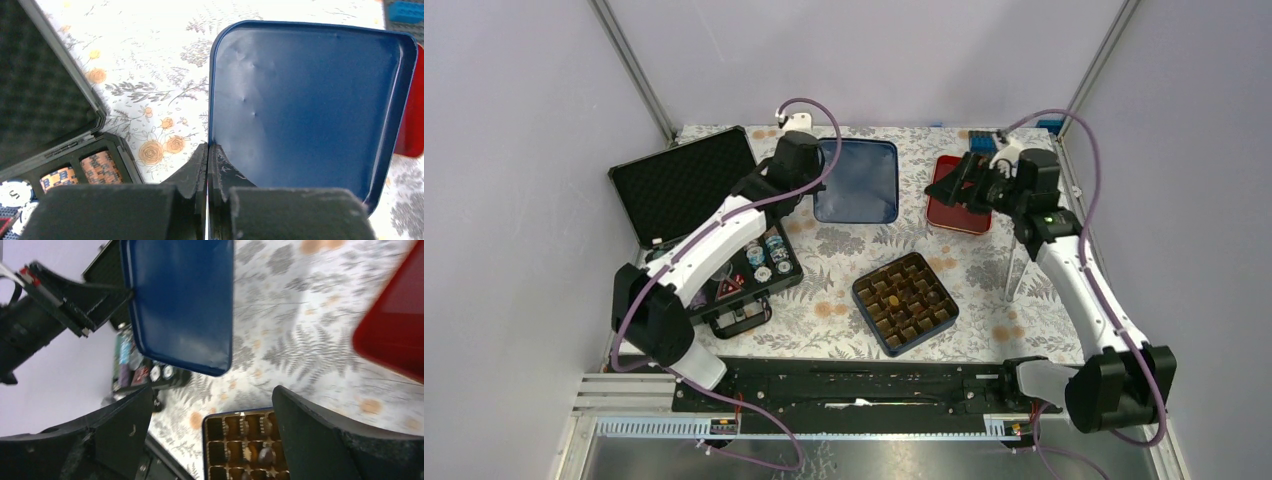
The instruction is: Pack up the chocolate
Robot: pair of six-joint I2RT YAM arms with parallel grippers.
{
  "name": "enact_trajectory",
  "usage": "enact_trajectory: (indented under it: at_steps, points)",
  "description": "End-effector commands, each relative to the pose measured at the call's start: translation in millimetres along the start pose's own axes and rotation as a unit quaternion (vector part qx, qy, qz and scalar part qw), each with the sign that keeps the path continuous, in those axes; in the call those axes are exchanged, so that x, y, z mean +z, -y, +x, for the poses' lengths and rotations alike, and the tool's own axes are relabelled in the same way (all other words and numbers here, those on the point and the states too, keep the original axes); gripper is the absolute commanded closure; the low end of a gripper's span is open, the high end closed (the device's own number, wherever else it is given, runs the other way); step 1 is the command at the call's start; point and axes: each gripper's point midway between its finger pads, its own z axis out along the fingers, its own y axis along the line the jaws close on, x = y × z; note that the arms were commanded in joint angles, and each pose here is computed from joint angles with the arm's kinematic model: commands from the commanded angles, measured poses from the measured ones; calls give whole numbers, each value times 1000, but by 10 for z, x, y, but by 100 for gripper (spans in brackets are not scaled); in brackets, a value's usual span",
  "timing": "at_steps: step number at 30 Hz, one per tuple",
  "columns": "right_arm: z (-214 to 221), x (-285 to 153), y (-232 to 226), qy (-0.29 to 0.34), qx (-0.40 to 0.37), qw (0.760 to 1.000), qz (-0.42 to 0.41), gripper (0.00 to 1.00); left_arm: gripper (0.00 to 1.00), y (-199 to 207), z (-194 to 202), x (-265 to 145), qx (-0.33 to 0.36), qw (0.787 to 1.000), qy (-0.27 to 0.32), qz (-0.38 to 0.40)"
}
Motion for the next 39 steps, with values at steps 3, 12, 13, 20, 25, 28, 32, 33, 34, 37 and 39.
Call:
enact_trajectory:
  at_steps: [3,12,13,20,25,28,32,33,34,37,39]
  points:
    - [251,271,-387,-42,7,988,-150,4,100,347,-255,-297,31,993,6,112]
    - [389,346,-438,-68,7,978,-196,4,100,667,-230,-702,41,971,-22,234]
    - [388,358,-440,-68,7,978,-199,4,100,685,-235,-724,41,969,-23,242]
    - [468,412,-394,-79,13,976,-200,8,100,743,-266,-886,35,960,-25,275]
    - [456,339,-527,-79,21,970,-228,38,100,755,-269,-927,33,957,-27,287]
    - [378,264,-657,-65,36,965,-253,58,100,775,-258,-930,33,955,-30,293]
    - [298,180,-743,-50,35,966,-253,92,80,762,-288,-926,32,958,-34,284]
    - [274,151,-758,-47,25,968,-246,99,58,735,-302,-916,33,960,-36,275]
    - [270,134,-736,-44,9,972,-231,100,32,702,-330,-917,34,963,-38,264]
    - [394,113,-585,-53,-53,987,-145,100,1,550,-460,-963,36,972,-41,230]
    - [453,146,-426,-40,-132,988,-65,100,1,493,-542,-1058,13,965,-52,256]
